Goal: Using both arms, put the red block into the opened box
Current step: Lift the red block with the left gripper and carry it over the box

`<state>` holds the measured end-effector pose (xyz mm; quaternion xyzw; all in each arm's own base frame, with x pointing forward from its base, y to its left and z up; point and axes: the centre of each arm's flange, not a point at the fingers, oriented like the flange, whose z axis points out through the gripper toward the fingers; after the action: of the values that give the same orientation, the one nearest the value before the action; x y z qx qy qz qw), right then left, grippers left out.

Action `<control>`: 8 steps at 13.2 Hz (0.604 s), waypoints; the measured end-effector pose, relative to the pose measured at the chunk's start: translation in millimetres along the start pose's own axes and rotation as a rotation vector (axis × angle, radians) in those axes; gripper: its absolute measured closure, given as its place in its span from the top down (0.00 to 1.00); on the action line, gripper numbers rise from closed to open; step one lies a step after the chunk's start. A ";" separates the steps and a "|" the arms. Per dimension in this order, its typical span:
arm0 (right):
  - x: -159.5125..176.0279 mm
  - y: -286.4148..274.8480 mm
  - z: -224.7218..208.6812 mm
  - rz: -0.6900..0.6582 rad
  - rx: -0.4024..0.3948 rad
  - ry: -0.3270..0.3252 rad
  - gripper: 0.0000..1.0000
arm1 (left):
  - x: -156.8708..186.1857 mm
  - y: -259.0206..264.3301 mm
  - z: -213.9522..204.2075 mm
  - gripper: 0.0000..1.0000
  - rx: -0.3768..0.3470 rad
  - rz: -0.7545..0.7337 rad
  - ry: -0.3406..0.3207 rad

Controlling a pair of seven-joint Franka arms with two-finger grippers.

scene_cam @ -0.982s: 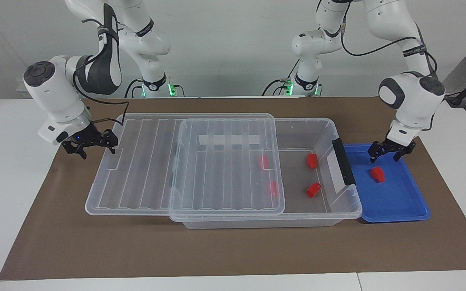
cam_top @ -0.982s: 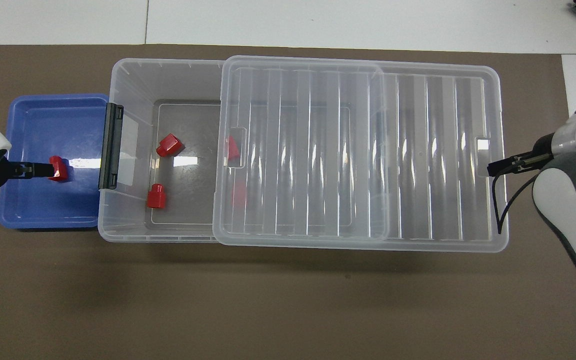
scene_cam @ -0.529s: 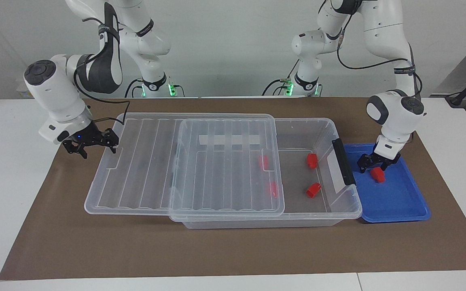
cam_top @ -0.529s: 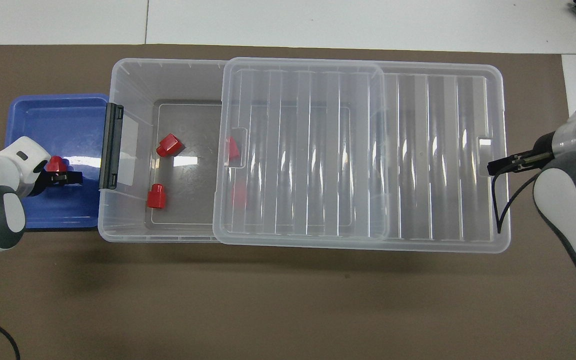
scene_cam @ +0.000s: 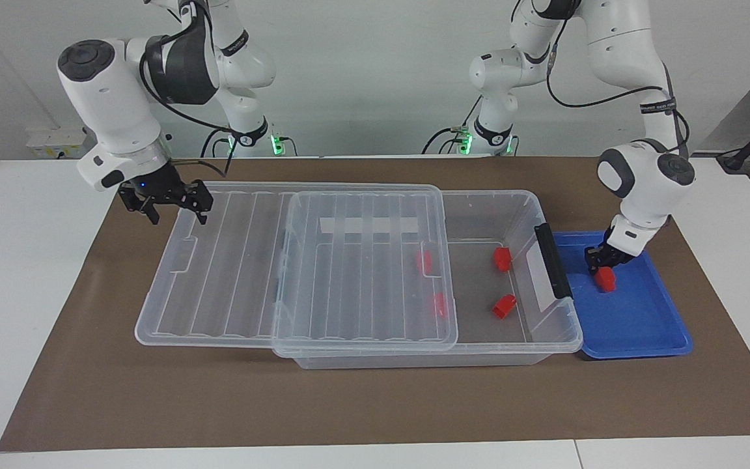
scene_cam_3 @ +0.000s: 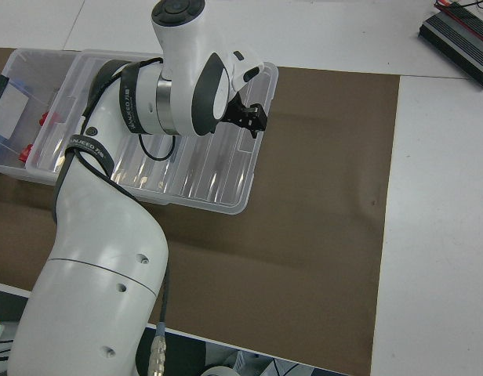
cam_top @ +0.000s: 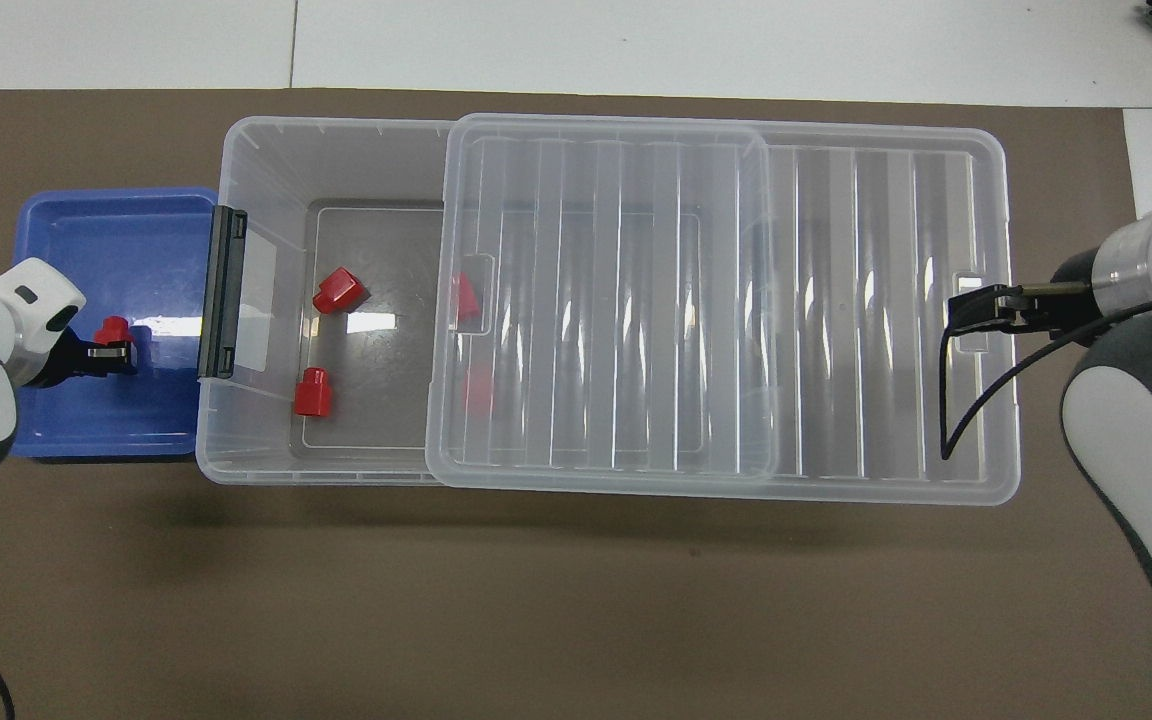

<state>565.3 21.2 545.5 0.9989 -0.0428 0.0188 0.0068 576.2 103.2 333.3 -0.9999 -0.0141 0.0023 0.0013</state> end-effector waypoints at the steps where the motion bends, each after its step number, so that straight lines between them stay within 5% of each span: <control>1: 0.5 -8.9 -10.7 0.032 0.003 0.013 1.00 | 9.8 -1.1 -36.2 0.34 -0.007 -0.002 -0.042; 5: -0.7 -35.3 -52.8 0.032 0.011 0.048 1.00 | 17.2 21.4 -186.3 0.34 -0.047 -0.144 -0.125; 8: -4.0 -28.0 -71.7 0.045 0.006 0.028 1.00 | 23.5 104.6 -219.6 0.34 -0.093 -0.424 -0.107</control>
<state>561.0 50.6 616.6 0.9973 -0.0650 0.0332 0.0039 603.7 -1.2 552.5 -0.9721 -0.2239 0.0544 -0.0450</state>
